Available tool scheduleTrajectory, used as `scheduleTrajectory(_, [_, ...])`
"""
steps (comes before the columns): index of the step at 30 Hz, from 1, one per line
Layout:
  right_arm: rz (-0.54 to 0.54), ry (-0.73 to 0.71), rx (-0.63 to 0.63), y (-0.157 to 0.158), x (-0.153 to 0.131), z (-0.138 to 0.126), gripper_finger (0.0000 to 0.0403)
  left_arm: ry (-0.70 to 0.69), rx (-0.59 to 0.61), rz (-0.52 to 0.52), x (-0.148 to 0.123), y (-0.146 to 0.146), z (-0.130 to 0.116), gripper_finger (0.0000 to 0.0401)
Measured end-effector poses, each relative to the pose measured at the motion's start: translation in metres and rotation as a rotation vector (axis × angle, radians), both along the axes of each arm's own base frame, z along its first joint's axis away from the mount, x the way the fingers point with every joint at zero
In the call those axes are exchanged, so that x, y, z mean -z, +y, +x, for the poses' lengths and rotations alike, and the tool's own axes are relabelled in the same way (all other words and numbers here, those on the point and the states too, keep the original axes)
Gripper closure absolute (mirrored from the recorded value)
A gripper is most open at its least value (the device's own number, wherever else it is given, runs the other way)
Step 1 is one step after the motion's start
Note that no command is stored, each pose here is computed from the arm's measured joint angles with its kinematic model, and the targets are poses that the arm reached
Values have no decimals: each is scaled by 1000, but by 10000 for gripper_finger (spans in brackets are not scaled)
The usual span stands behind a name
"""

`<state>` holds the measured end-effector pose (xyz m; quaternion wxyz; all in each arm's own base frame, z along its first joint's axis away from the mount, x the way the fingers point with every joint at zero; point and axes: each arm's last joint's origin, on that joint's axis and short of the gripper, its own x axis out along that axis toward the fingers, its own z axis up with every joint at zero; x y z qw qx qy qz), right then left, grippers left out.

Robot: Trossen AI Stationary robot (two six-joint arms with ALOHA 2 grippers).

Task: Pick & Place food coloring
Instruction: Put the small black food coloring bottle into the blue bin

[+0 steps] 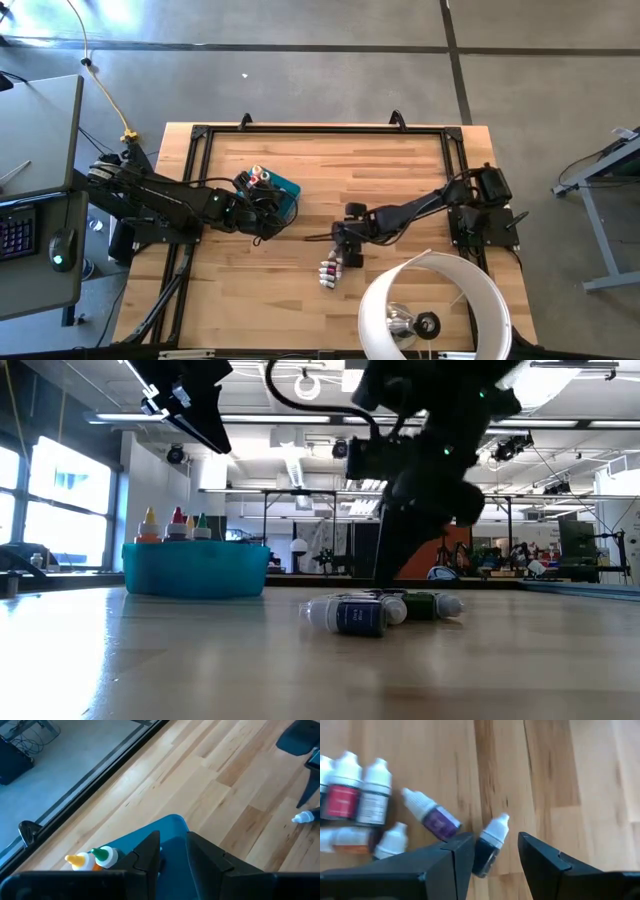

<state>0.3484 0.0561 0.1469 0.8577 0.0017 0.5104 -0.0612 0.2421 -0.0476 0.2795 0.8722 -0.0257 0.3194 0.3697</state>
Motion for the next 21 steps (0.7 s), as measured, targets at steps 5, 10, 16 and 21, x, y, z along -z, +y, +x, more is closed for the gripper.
scheduleTrajectory(5, [81,-4,42,-12,20,-11,258,0,0,-1,0,0,0,310])
scheduleTrajectory(10, [140,-88,52,-22,36,-20,259,0,-1,1,0,0,0,310])
scheduleTrajectory(16, [119,-136,43,-31,48,-29,293,0,0,0,0,0,0,310])
scheduleTrajectory(21, [124,-251,-13,-36,37,-15,344,0,0,0,0,0,0,310])
